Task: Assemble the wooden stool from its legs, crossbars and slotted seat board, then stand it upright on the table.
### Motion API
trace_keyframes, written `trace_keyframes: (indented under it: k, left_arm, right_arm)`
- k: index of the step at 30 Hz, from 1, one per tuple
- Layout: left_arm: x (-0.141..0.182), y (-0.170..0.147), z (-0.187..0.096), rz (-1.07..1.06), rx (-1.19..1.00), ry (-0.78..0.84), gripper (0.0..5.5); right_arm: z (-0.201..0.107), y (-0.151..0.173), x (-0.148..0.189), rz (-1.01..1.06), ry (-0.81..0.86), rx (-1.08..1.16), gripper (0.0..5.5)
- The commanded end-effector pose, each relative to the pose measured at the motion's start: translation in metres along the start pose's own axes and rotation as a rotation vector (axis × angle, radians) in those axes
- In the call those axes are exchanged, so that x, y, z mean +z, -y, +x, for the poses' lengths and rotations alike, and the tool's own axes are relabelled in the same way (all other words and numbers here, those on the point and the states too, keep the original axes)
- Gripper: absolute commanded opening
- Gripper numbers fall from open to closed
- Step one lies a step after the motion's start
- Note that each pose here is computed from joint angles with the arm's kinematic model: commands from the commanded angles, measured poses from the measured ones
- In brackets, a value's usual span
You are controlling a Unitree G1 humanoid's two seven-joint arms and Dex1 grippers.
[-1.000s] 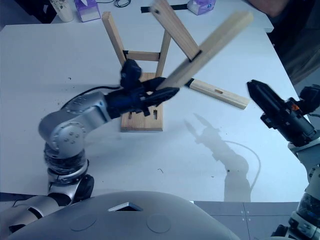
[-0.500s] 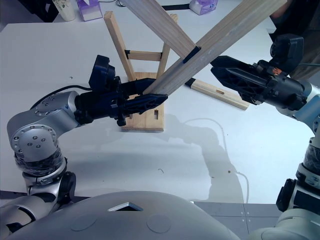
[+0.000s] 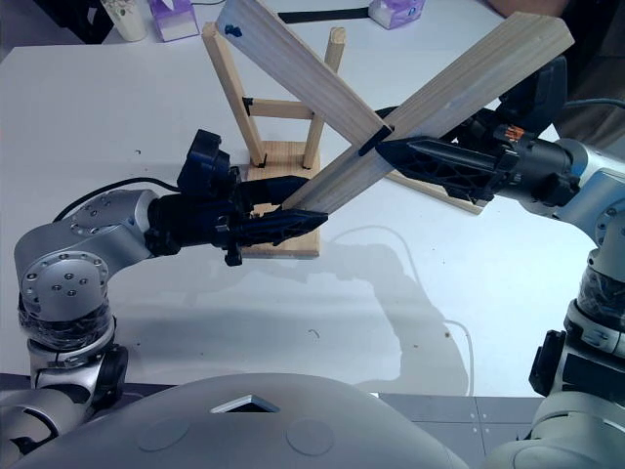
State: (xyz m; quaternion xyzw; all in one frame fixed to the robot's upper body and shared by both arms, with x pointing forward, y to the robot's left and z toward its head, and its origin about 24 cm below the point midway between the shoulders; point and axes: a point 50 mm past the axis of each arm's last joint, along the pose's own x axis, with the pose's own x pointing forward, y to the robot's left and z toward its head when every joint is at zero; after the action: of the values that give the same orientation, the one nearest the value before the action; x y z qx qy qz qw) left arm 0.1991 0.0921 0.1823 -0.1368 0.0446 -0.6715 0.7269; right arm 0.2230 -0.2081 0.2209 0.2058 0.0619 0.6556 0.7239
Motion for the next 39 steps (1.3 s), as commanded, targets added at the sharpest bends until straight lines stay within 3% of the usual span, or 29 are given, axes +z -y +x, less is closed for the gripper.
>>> trace_keyframes:
  k: [1,8,17,18,25,30,39]
  left_arm:
    - [0.001,-0.001,-0.002,-0.003,-0.007,-0.002,2.04]
    - [0.004,-0.005,-0.002,-0.005,0.006,0.010,2.04]
    - [-0.008,-0.012,-0.003,-0.028,0.079,-0.060,2.04]
    - [-0.011,-0.014,-0.004,-0.030,0.095,-0.089,2.41]
    - [-0.031,-0.017,-0.012,0.021,0.170,-0.221,3.49]
    - [-0.031,-0.027,-0.030,0.068,0.279,-0.239,4.30]
    - [-0.029,-0.047,-0.085,0.183,0.512,-0.297,4.34]
  right_arm:
    - [0.005,-0.003,0.001,-0.033,-0.038,0.016,3.15]
    - [0.004,-0.004,-0.004,-0.034,-0.076,0.023,2.13]
    - [0.004,-0.002,-0.003,-0.067,-0.045,-0.002,2.13]
    - [0.004,-0.001,-0.003,-0.071,-0.039,-0.012,2.13]
    - [-0.007,0.013,0.007,-0.149,0.017,-0.169,2.02]
    - [-0.002,0.032,0.001,-0.272,-0.070,-0.306,2.02]
    - [0.021,0.044,-0.035,-0.492,-0.293,-0.282,2.02]
